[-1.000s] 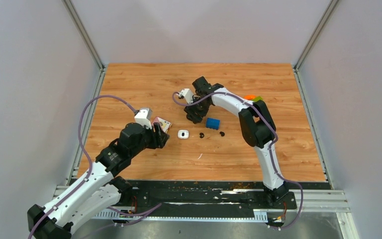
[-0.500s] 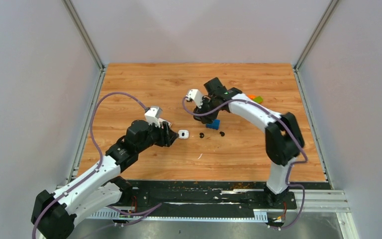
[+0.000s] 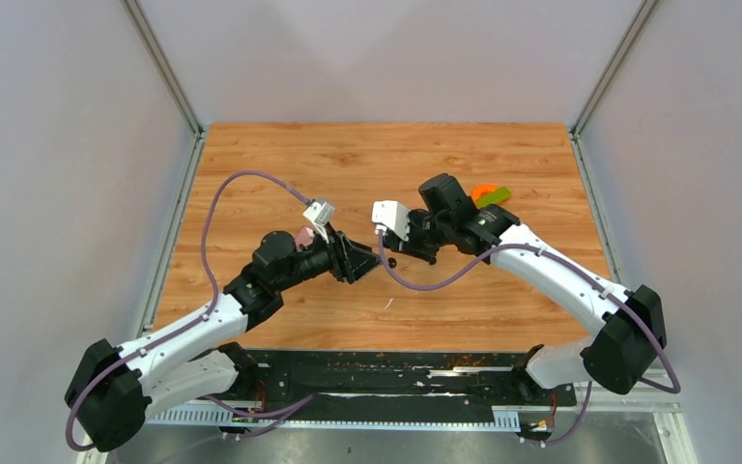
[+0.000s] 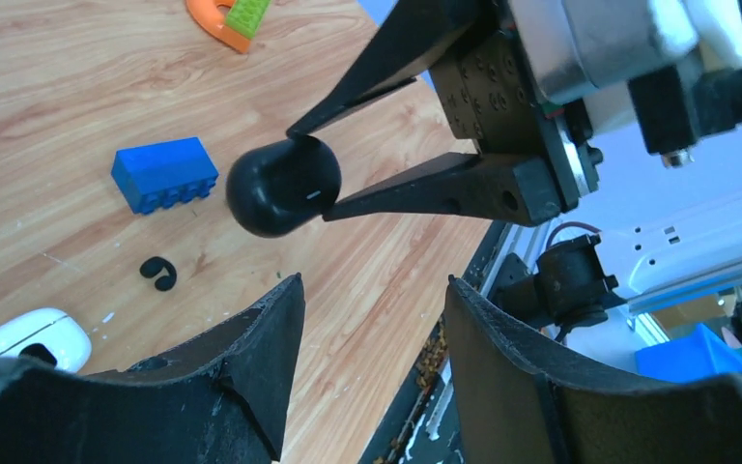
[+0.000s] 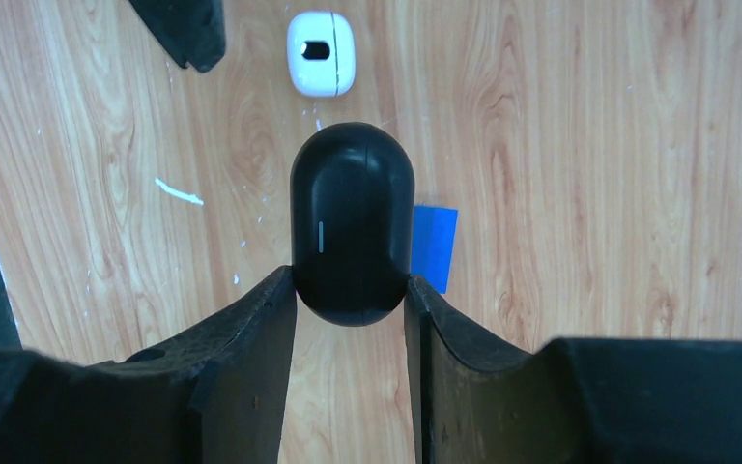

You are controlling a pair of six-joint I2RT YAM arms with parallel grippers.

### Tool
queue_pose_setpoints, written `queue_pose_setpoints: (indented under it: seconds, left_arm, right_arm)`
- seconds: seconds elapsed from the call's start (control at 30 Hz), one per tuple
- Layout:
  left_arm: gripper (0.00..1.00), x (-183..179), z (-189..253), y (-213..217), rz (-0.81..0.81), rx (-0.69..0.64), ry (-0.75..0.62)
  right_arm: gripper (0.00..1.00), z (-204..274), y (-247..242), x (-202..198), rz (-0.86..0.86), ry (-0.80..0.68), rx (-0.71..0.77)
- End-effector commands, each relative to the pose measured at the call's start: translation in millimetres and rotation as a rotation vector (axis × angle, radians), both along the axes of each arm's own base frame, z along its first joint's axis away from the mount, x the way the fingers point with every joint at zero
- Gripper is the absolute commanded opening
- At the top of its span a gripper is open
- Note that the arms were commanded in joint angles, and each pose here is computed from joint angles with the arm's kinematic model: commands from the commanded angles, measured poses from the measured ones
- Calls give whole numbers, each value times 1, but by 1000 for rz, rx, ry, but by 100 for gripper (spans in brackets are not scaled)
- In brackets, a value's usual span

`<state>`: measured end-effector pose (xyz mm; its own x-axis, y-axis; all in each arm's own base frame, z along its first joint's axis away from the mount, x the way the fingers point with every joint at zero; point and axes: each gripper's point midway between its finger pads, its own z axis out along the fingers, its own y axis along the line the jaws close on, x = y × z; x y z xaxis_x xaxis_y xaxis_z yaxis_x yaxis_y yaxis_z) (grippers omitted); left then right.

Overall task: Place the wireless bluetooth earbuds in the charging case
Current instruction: Pick up the charging case at the center of the board.

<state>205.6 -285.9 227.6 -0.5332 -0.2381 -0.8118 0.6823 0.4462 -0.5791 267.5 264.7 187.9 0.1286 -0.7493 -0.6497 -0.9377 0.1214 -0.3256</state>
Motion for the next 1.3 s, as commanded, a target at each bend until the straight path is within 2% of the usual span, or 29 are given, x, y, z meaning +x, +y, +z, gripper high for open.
queue_pose_setpoints:
  seconds: [0.0, 0.2, 0.43, 0.87, 1.13, 1.2, 1.27]
  left_arm:
    - [63, 5, 14, -10, -7, -47, 3]
    - [62, 18, 8, -17, 23, -27, 50]
    - [62, 17, 20, -32, -37, -112, 42]
    - [53, 24, 15, -49, -71, -148, 94]
    - [37, 21, 19, -57, -118, -192, 100]
    - [29, 19, 20, -58, -133, -198, 97]
    - [20, 16, 21, -58, -149, -208, 86]
  right_arm:
    - [23, 19, -7, -6, 21, -42, 24]
    - [23, 30, -5, -9, 22, -47, 51]
    - [23, 34, -1, -19, 58, -10, 77]
    - [23, 40, 2, -30, 101, 21, 103]
    - [23, 40, 3, -29, 100, 19, 105]
    - [25, 39, 3, -30, 100, 19, 102]
    - [31, 37, 3, -31, 104, 27, 103]
